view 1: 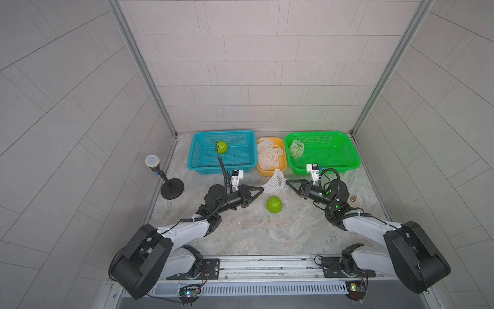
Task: Sleeve custard apples in foam nets
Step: Open the foam net, then put on the foam net on the custard apple.
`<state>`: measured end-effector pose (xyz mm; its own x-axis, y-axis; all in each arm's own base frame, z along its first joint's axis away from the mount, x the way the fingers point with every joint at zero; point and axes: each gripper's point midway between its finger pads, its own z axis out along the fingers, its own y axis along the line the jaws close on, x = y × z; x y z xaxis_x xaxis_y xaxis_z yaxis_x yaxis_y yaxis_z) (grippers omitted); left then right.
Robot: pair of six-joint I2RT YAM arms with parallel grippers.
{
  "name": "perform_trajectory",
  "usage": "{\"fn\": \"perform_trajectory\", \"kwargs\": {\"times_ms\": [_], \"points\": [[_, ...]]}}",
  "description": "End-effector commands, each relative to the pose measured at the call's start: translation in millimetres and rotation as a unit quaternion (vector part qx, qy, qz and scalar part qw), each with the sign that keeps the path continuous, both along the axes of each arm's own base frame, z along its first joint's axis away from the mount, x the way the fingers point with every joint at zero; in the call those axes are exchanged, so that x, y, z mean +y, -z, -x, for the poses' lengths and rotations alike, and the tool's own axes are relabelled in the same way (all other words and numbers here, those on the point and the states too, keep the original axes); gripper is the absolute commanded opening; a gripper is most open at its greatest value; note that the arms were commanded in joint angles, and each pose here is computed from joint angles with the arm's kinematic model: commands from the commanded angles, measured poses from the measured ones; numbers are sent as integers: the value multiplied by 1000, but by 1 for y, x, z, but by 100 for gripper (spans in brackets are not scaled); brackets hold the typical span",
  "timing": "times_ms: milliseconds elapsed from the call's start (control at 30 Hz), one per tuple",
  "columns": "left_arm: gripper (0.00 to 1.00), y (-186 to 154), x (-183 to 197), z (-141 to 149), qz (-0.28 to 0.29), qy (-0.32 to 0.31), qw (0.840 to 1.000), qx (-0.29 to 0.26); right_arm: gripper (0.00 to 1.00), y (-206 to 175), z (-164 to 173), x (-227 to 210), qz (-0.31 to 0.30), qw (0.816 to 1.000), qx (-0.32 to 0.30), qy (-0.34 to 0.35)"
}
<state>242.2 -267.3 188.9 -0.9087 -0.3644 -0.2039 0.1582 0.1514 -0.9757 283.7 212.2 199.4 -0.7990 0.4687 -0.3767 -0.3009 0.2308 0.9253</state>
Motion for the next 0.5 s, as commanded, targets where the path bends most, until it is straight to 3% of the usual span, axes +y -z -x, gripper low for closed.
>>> {"fn": "perform_trajectory", "kwargs": {"times_ms": [0,200,467], "points": [[0,19,0,-2,-44,4,999,11,0,27,0,-8,72,997,12,16],[0,48,-3,-1,-82,21,996,40,0,57,4,-10,114,993,33,9],[0,70,-10,-7,-65,27,995,73,0,77,3,-4,105,993,54,-4]]}}
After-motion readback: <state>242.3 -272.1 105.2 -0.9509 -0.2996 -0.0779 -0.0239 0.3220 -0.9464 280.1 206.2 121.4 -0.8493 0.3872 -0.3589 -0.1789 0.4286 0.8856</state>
